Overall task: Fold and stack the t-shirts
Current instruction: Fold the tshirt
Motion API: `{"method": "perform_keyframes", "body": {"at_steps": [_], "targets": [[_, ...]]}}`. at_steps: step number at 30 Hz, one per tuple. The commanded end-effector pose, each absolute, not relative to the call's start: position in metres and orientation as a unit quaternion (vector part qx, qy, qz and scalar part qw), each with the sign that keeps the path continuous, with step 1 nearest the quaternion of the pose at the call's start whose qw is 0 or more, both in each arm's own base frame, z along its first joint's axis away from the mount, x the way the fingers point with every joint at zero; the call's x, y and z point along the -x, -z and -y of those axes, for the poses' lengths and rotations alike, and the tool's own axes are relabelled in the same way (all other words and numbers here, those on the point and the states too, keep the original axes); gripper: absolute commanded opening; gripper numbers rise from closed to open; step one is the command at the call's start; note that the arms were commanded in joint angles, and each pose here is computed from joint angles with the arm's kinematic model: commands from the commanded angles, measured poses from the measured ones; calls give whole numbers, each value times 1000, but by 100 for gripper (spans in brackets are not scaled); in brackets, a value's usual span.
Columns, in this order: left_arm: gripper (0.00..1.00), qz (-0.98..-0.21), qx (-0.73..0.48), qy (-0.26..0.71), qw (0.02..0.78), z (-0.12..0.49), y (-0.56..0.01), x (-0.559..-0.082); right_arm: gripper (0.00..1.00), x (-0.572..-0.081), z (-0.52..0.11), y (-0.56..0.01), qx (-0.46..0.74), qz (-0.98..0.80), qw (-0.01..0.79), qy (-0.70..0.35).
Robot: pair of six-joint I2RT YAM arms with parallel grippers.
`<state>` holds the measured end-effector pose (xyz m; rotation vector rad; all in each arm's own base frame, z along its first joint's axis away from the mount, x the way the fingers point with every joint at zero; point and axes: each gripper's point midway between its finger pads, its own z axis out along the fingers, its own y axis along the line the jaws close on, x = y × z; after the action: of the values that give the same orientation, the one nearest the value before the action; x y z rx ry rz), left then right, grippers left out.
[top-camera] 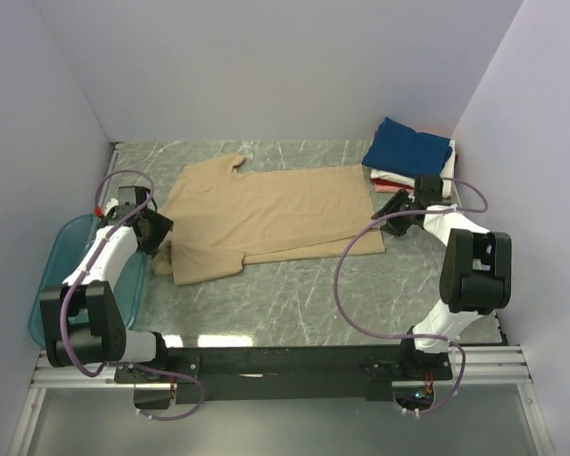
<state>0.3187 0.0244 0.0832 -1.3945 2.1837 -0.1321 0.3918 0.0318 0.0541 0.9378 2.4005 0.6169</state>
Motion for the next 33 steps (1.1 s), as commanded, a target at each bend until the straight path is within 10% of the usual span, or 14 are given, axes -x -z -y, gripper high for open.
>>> {"method": "perform_keyframes", "body": {"at_steps": [1,33], "targets": [[68,-803,498,62,323,-32,-110,-335,53,-398,-36,-93,-306,-879,298,-211],[82,-842,406,117,336,57,-124,-333,45,-353,-61,-76,-306,-889,294,-170]]}}
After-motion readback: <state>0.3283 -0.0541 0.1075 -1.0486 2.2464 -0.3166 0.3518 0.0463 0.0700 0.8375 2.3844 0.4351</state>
